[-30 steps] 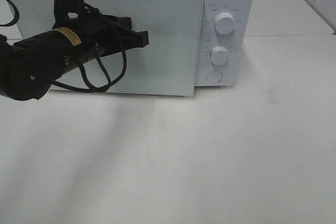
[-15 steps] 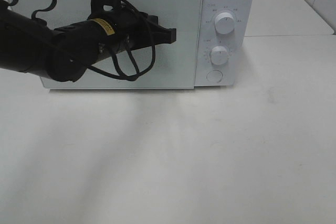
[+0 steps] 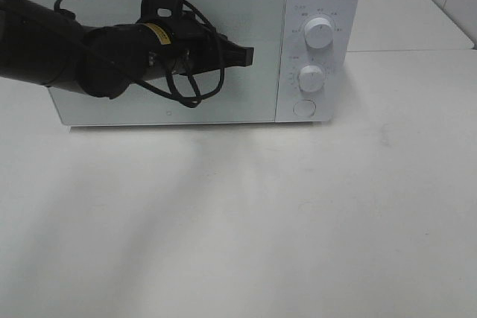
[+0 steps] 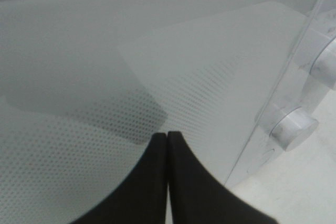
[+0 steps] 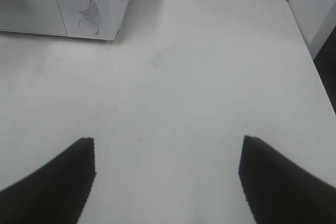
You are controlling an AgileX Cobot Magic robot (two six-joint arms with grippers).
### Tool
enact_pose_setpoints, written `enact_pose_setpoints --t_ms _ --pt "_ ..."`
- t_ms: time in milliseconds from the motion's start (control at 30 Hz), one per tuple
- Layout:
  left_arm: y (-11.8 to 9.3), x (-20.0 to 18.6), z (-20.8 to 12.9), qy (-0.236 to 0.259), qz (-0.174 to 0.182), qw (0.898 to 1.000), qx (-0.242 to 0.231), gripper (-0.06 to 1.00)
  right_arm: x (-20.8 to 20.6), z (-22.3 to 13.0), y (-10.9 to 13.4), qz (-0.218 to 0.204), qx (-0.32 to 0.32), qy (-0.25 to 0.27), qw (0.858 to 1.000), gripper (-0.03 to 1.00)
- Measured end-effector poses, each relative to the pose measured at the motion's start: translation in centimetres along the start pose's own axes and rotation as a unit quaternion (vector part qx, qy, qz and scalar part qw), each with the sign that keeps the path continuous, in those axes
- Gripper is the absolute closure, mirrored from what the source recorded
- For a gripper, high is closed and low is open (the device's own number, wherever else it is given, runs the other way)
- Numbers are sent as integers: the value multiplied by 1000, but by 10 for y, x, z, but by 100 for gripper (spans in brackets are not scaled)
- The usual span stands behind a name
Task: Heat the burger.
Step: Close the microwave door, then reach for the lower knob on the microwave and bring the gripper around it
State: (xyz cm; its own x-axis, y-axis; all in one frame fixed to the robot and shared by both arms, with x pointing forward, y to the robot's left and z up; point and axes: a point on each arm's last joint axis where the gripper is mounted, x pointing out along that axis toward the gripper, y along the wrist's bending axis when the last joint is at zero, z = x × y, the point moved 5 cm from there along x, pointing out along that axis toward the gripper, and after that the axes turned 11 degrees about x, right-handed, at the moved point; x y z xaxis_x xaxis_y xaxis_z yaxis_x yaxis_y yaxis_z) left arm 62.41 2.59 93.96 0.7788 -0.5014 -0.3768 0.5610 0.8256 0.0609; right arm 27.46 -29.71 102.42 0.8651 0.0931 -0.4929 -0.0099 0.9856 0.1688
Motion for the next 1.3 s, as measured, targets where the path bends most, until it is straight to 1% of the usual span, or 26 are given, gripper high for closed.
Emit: enact_pose_setpoints --t_ms 167,233,400,433,533,600,633,700,733,767,800,833,867,900,933,967,1000,1033,1067,1100,1133,1167,1200,1233,1267,1300 --pt "4 -6 2 20 1 1000 -14 94 0 0 0 0 0 0 1000 23" --pt "10 -17 3 25 7 999 -24 94 0 0 0 0 0 0 1000 23" --pt "11 -35 0 31 8 999 -28 94 0 0 0 0 0 0 1000 23" --pt "10 -45 -4 41 5 999 -28 94 0 0 0 0 0 0 1000 23" --pt "9 -49 -6 51 2 998 -28 93 0 0 0 0 0 0 1000 23" --pt "7 -62 -15 81 -6 996 -29 72 0 0 0 0 0 0 1000 23" --pt "7 -62 -15 81 -6 996 -29 72 0 0 0 0 0 0 1000 23" --pt "3 -77 -23 130 -20 991 -31 18 0 0 0 0 0 0 1000 23" --pt "3 -77 -23 130 -20 991 -31 18 0 0 0 0 0 0 1000 23" --pt "2 -81 -25 144 -25 989 -31 9 0 0 0 0 0 0 1000 23" --pt "0 -88 -28 173 -35 984 -31 1 0 0 0 0 0 0 1000 23" --pt "0 -88 -28 173 -35 984 -31 1 0 0 0 0 0 0 1000 23" --pt "-2 -92 -31 189 -40 981 -31 -1 0 0 0 0 0 0 1000 23" --pt "-4 -101 -35 218 -49 974 -31 -2 0 0 0 0 0 0 1000 23" --pt "-4 -101 -35 218 -49 974 -31 -2 0 0 0 0 0 0 1000 23" --pt "-5 -105 -37 235 -55 970 -31 -3 0 0 0 0 0 0 1000 23" --pt "-8 -115 -42 268 -65 961 -30 -3 0 0 0 0 0 0 1000 23" --pt "-8 -115 -42 268 -65 961 -30 -3 0 0 0 0 0 0 1000 23" --pt "-9 -119 -43 280 -69 957 -29 -3 0 0 0 0 0 0 1000 23" --pt "-10 -124 -45 294 -73 953 -28 -3 0 0 0 0 0 0 1000 23" --pt "-11 -132 -47 316 -81 945 -25 -3 0 0 0 0 0 0 1000 23" --pt "-11 -132 -47 316 -81 945 -25 -3 0 0 0 0 0 0 1000 23" --pt "-11 -140 -48 332 -85 939 -20 -3 0 0 0 0 0 0 1000 23" --pt "-11 -144 -47 339 -87 936 -18 -3 0 0 0 0 0 0 1000 23" --pt "-11 -144 -47 339 -87 936 -18 -3 0 0 0 0 0 0 1000 23" --pt "-5 -153 -47 353 -85 931 -23 -3 0 0 0 0 0 0 1000 23"
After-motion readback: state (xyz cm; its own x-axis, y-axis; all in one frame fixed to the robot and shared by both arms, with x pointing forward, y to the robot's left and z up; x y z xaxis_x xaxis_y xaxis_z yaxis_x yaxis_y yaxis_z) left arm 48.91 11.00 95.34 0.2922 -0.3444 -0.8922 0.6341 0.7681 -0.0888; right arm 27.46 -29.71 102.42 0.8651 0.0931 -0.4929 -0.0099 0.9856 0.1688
